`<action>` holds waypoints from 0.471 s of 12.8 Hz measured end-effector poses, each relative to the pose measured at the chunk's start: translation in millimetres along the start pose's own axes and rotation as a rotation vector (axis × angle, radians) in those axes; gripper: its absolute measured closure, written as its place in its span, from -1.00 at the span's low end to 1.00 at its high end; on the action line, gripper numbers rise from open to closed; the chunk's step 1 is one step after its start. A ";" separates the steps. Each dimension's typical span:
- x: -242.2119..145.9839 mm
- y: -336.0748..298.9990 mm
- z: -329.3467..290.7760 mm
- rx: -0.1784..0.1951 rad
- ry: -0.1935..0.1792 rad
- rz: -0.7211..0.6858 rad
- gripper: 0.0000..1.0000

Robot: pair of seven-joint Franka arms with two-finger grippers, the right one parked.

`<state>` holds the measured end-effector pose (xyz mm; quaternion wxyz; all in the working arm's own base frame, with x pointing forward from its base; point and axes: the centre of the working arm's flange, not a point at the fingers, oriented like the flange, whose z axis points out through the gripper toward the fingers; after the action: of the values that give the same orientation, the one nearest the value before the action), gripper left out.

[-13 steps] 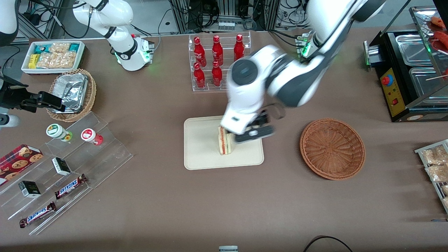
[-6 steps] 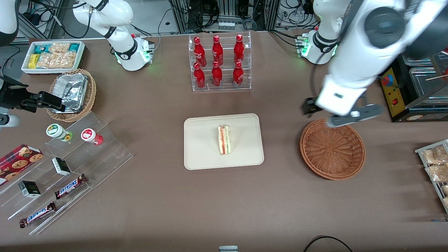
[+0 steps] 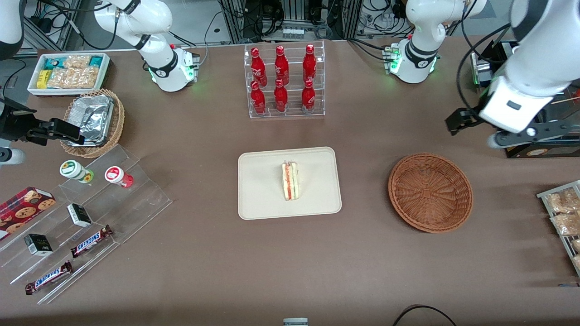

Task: Place sandwich from basket to tray

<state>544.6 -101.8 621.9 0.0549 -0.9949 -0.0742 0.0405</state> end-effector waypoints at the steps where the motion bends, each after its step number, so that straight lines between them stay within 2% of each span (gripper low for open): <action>1: -0.1 -13.4 -1.3 -0.008 -0.002 0.007 -1.00; 3: -5.3 -44.7 -2.5 -0.035 -0.011 0.007 -1.00; 6: -12.0 -65.9 -4.4 -0.055 -0.008 -0.003 -1.00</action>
<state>523.7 -39.3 634.8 0.0274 -0.9957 -0.0771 0.0423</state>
